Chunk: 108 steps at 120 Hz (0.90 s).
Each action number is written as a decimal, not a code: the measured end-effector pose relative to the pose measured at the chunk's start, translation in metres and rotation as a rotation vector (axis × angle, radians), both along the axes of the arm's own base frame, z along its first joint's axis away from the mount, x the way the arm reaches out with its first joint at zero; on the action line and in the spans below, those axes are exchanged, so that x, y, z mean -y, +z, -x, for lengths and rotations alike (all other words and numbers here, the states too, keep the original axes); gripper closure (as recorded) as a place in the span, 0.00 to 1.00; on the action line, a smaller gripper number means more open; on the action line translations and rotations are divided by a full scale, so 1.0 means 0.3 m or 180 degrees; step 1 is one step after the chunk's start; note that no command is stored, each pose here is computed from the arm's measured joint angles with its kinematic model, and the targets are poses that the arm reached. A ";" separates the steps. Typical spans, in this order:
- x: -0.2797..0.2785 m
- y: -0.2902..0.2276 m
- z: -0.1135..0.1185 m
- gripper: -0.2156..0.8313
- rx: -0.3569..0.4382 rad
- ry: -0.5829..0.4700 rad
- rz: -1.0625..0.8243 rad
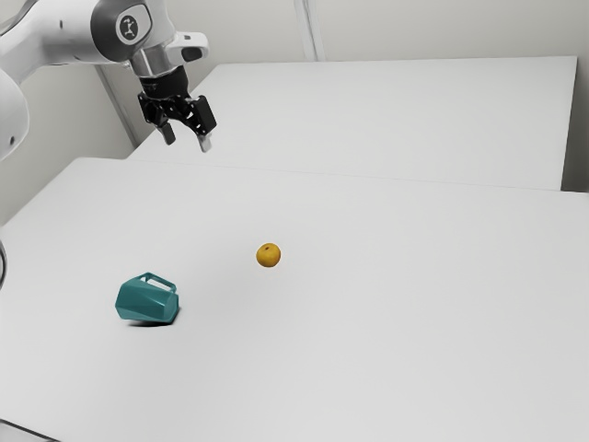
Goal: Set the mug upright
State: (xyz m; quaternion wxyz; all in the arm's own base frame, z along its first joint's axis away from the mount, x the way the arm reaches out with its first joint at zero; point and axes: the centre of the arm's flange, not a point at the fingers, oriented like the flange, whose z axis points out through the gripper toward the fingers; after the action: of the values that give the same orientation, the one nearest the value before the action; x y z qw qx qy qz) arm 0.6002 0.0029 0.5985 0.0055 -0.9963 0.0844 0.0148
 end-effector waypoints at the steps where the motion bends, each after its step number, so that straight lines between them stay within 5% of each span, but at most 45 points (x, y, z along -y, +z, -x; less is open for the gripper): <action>1: 0.000 0.000 0.000 0.21 0.0000 0.0000 0.0000; 45: -0.009 0.001 0.014 0.21 -0.0015 0.0001 0.0075; 78: -0.205 -0.031 0.262 0.21 -0.0220 0.0418 0.0651; 108: -0.459 -0.097 0.402 0.21 -0.0238 0.0747 0.1170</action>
State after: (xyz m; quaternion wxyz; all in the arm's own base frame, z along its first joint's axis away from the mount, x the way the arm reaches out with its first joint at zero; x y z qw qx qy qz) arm 0.4796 0.1407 0.5693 -0.1811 -0.9823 -0.0307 0.0367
